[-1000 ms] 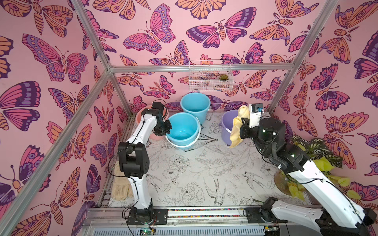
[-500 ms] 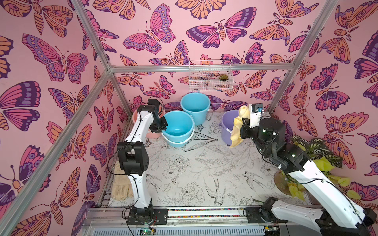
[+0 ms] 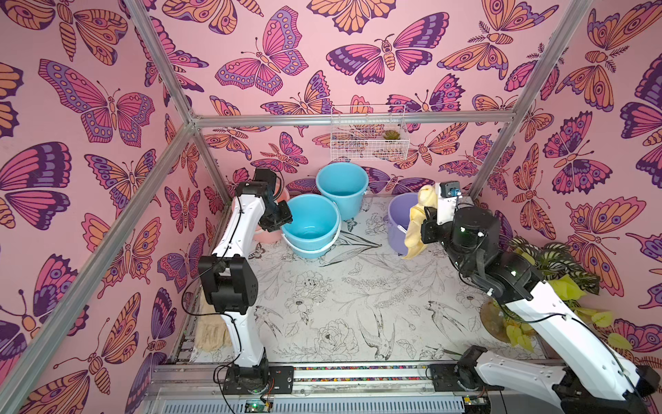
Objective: Wipe the inside of the bucket with a cloth
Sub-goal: Place the bucket at the center of the board.
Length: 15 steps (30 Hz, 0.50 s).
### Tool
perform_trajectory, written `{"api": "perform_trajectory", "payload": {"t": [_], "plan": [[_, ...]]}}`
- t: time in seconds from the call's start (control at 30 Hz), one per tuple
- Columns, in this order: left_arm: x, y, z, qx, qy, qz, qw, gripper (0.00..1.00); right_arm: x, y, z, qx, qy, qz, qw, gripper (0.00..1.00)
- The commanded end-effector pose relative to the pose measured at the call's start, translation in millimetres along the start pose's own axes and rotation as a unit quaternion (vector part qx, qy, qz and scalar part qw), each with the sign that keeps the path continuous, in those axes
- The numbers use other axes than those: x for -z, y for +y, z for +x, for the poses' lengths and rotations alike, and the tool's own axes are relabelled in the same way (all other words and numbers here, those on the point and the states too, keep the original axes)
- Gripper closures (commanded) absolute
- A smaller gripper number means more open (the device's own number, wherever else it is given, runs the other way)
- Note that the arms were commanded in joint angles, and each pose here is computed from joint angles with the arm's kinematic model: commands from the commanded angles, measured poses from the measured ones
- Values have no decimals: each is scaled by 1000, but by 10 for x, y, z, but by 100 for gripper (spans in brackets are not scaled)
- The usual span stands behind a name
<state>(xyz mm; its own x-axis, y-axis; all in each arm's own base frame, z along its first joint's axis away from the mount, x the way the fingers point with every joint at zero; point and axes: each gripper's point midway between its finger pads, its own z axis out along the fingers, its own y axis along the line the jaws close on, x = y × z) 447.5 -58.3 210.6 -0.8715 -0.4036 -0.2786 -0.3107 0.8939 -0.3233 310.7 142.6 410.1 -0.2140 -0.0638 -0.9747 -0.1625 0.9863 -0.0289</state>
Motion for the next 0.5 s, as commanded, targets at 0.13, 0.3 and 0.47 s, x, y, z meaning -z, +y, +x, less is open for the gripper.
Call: {"api": "perform_trajectory", "payload": {"t": [0.13,0.3,0.47], "plan": [[31,-233,128,-2,28,45,999,56,112,-98,-123,-6,-17,10,1000,100],[45,-275,176,-6,30,47,998,59,161,-140,-136,-5,-21,14,1000,100],[141,-365,168,-11,21,59,998,60,185,-157,-130,-3,-24,14,1000,100]]}}
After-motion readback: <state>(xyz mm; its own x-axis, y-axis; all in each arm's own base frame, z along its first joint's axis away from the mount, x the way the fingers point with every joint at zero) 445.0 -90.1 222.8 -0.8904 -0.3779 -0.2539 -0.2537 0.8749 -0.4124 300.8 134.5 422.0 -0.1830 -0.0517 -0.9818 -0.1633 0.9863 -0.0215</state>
